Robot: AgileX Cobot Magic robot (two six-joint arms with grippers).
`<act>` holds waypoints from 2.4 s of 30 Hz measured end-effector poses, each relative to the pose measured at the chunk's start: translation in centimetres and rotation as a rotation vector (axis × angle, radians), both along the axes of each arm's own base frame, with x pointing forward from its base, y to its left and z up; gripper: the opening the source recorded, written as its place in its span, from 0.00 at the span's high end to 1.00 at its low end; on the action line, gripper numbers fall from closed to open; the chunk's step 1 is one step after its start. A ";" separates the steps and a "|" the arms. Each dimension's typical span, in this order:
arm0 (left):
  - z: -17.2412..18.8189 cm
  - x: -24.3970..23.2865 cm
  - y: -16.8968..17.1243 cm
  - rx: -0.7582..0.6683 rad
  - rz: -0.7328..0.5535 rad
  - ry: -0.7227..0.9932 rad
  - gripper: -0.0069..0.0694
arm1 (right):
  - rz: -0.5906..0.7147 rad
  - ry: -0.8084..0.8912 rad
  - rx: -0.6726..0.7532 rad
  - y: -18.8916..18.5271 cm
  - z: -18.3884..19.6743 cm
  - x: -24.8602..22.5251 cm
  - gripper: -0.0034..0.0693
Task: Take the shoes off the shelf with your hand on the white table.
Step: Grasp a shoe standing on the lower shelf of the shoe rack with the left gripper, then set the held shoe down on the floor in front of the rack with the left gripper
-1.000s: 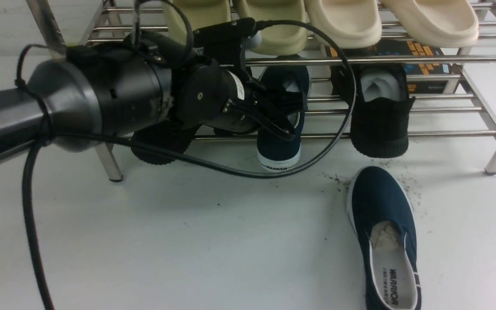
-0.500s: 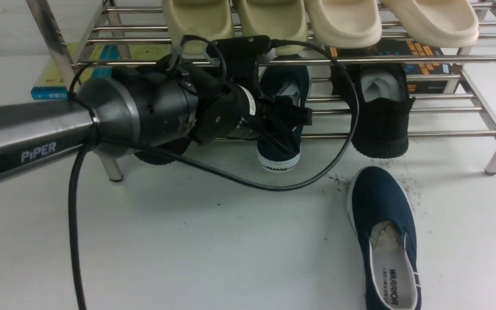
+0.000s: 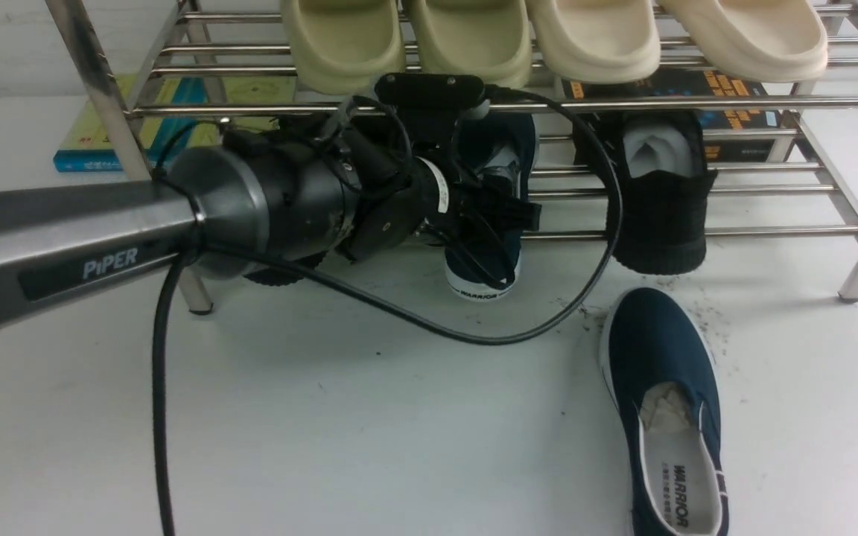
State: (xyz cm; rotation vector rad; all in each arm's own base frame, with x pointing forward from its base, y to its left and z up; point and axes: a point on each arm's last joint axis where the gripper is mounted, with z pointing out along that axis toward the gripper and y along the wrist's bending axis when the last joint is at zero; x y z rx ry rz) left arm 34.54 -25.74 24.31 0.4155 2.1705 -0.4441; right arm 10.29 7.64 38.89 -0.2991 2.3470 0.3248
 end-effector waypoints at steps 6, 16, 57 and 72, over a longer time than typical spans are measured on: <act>-1.4 0.4 -0.3 0.013 -0.008 0.012 0.41 | 0.000 0.006 0.000 0.0 0.0 0.0 0.70; -0.6 0.0 0.8 0.071 0.031 0.053 0.85 | 0.000 0.011 0.000 0.0 -0.1 -0.1 0.70; 2.4 -17.9 2.2 -0.113 0.429 0.473 0.85 | -0.005 -0.001 -0.010 -0.1 0.0 0.0 0.65; -2.7 -16.8 -1.4 -0.254 0.377 0.538 0.84 | -0.005 -0.001 -0.010 -0.1 0.0 0.0 0.64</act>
